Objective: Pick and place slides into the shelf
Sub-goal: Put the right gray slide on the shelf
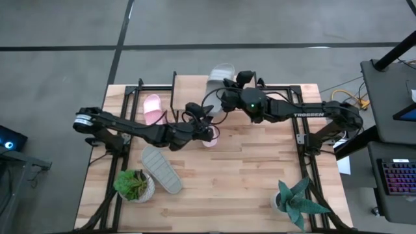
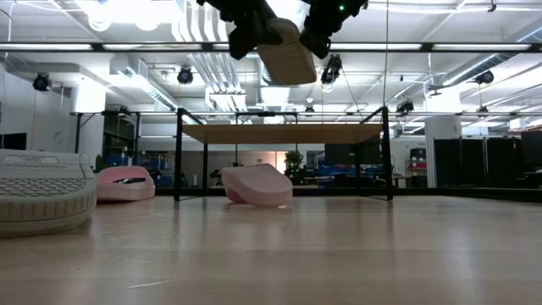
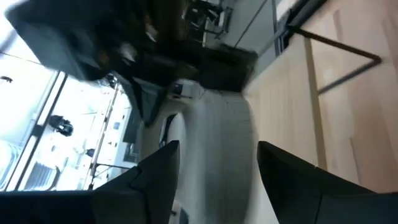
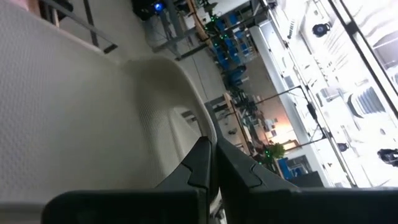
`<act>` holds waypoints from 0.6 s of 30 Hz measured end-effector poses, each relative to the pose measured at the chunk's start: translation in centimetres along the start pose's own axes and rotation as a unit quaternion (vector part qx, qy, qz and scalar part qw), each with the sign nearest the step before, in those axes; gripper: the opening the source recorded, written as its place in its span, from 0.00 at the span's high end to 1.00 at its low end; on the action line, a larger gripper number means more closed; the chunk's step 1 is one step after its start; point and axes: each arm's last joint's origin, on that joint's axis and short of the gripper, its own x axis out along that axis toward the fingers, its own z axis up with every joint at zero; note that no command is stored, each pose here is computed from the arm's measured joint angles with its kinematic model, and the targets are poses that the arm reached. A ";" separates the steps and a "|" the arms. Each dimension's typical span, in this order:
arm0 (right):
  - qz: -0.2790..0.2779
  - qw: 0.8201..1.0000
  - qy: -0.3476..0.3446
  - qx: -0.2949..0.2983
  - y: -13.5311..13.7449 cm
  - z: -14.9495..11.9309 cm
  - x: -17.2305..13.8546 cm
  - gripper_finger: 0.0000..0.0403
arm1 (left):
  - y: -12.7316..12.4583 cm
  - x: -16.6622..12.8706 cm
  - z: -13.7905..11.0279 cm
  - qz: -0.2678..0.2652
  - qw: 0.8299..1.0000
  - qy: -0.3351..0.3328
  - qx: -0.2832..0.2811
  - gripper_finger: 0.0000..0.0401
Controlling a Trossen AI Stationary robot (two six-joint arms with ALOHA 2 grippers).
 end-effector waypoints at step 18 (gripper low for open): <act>-0.003 1.000 0.004 0.015 -0.1 -0.1 0.1 0.98 | -0.1 0.4 0.2 0.014 0.999 0.034 0.013 0.74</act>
